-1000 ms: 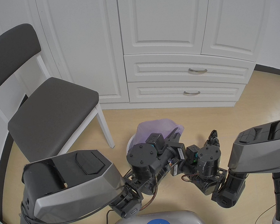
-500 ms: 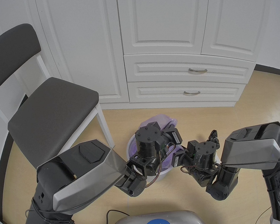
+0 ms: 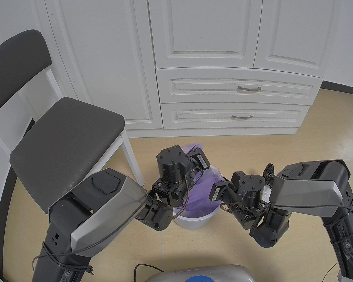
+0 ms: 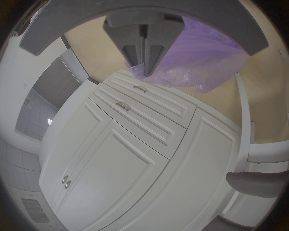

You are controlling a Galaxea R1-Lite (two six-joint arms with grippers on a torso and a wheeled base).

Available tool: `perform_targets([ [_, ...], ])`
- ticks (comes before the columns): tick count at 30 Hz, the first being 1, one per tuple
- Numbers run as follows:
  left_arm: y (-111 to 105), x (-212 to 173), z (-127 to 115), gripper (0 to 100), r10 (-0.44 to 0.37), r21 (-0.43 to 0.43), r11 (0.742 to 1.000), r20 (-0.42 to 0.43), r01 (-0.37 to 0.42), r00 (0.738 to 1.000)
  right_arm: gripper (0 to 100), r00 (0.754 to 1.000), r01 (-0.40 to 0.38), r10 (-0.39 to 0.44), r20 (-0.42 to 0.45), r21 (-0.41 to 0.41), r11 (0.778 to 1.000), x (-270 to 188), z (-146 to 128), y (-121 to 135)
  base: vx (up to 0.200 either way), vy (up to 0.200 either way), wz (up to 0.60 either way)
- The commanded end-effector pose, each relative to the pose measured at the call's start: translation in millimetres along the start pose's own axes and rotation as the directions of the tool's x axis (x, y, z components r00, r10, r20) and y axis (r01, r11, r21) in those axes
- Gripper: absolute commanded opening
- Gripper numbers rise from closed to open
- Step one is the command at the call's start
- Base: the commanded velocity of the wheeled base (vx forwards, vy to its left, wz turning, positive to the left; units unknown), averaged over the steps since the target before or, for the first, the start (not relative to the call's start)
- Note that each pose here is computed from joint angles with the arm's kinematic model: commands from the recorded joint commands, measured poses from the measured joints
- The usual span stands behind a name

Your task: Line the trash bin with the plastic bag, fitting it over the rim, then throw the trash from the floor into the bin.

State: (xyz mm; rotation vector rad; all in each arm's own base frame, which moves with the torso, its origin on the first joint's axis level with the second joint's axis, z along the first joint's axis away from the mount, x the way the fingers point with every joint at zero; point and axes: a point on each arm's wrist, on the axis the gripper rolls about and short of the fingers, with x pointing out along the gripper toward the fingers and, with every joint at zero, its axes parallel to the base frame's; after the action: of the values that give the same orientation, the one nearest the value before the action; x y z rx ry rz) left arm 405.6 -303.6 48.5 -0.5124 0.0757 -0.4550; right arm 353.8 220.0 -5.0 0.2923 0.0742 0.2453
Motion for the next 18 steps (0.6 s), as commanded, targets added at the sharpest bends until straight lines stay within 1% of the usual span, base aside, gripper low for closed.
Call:
perform_targets([
  [1,20,3,10,0,0.055,-0.004,0.998,0.015,-0.055,0.998,0,0.997,-0.018,0.014,0.071,0.058,0.998,17,2,3,0.000,0.000,0.00],
  [2,26,0,9,0,0.074,-0.002,0.997,0.007,-0.074,0.997,0,0.996,-0.027,0.020,0.090,0.079,0.997,23,4,6,0.000,0.000,0.00],
  [4,32,-8,12,0,0.100,0.001,0.995,-0.009,-0.100,0.995,0,0.995,-0.042,0.031,0.090,0.125,0.991,30,5,14,0.000,0.000,0.00],
  [5,33,-9,13,0,0.102,0.000,0.995,-0.012,-0.102,0.995,0,0.995,-0.044,0.032,0.090,0.134,0.990,31,5,15,0.000,0.000,0.00],
  [6,32,-14,15,0,0.110,-0.019,0.994,-0.024,-0.111,0.994,0,0.995,-0.066,0.050,0.090,0.190,0.980,36,6,26,0.000,0.000,0.00],
  [7,32,-16,15,0,0.113,-0.030,0.993,-0.029,-0.114,0.993,0,0.995,-0.072,0.054,0.089,0.206,0.976,38,6,28,0.000,0.000,0.00],
  [8,31,-18,17,0,0.113,-0.047,0.992,-0.031,-0.114,0.993,0,0.995,-0.077,0.059,0.081,0.243,0.967,43,5,32,0.000,0.000,0.00],
  [11,26,-20,23,0,0.106,-0.055,0.993,-0.025,-0.107,0.994,0,0.998,-0.055,0.045,0.041,0.296,0.954,54,-5,33,0.000,0.000,0.00],
  [14,19,-21,27,0,0.093,-0.057,0.994,-0.020,-0.094,0.996,0,1.000,-0.023,0.023,0.002,0.315,0.949,58,-18,26,0.000,0.000,0.00],
  [17,9,-25,26,0,0.073,-0.061,0.995,-0.026,-0.074,0.997,0,1.000,-0.013,0.014,-0.002,0.316,0.949,61,-21,20,0.000,0.000,0.00],
  [18,5,-26,24,0,0.064,-0.066,0.996,-0.029,-0.066,0.998,0,1.000,-0.003,0.003,0.000,0.316,0.949,63,-21,15,0.000,0.000,0.00],
])
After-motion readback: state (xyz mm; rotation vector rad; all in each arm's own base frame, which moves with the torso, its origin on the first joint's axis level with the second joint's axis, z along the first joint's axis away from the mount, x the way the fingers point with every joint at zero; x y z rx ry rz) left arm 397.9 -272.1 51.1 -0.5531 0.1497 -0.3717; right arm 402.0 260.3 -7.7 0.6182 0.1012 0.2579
